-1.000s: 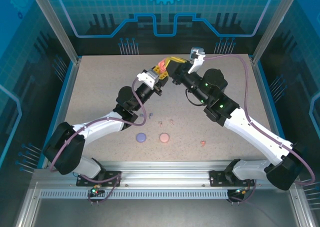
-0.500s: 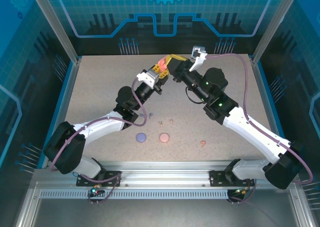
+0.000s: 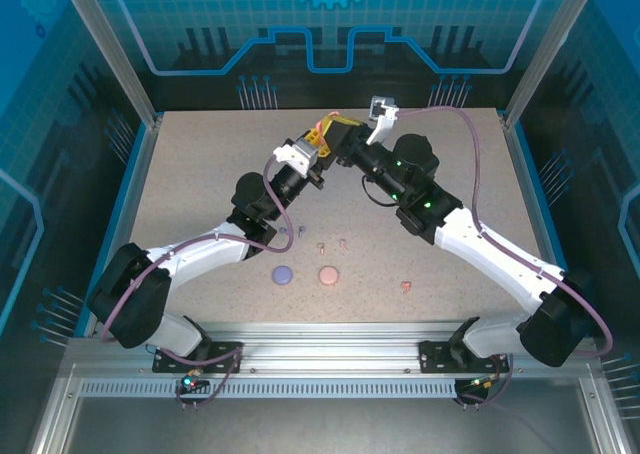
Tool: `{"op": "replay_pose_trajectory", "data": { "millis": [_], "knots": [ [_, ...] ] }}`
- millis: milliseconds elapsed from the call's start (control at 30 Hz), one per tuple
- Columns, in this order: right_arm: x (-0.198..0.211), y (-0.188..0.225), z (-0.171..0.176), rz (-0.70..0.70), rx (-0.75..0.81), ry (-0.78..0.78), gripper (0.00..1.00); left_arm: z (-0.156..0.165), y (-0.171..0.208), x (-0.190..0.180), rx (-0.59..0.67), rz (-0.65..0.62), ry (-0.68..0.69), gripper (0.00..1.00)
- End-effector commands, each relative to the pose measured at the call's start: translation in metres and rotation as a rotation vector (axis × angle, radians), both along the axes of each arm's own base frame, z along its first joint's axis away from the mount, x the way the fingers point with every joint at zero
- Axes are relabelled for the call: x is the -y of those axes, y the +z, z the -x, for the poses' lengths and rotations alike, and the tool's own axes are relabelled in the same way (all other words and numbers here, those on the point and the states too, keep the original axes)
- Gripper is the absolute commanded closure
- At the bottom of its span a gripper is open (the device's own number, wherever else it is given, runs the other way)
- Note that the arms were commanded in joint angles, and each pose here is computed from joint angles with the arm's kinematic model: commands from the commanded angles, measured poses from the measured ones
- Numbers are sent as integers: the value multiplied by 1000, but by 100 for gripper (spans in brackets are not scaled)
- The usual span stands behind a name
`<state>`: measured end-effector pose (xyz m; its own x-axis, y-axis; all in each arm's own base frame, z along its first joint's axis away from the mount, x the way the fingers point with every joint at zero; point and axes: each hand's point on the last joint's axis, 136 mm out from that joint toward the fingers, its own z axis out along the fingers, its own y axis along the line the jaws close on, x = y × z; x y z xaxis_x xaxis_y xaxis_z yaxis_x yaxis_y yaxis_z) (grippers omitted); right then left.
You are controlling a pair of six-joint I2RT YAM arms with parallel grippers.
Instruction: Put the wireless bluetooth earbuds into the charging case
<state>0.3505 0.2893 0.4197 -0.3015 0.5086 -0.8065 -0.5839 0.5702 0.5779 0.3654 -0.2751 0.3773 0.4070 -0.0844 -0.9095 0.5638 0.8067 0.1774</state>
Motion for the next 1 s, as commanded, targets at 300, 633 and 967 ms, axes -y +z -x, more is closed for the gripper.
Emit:
{"op": "replay_pose_trajectory", "data": {
  "millis": [300, 633, 967],
  "knots": [
    [6, -6, -5, -29, -12, -15, 79, 12, 41, -8, 70, 81, -6, 100],
    [9, -16, -8, -29, -33, -25, 79, 11, 42, -9, 67, 87, -3, 100],
    [8, -19, -4, -18, -22, -2, 80, 8, 44, -9, 60, 99, 2, 100]
  ]
}}
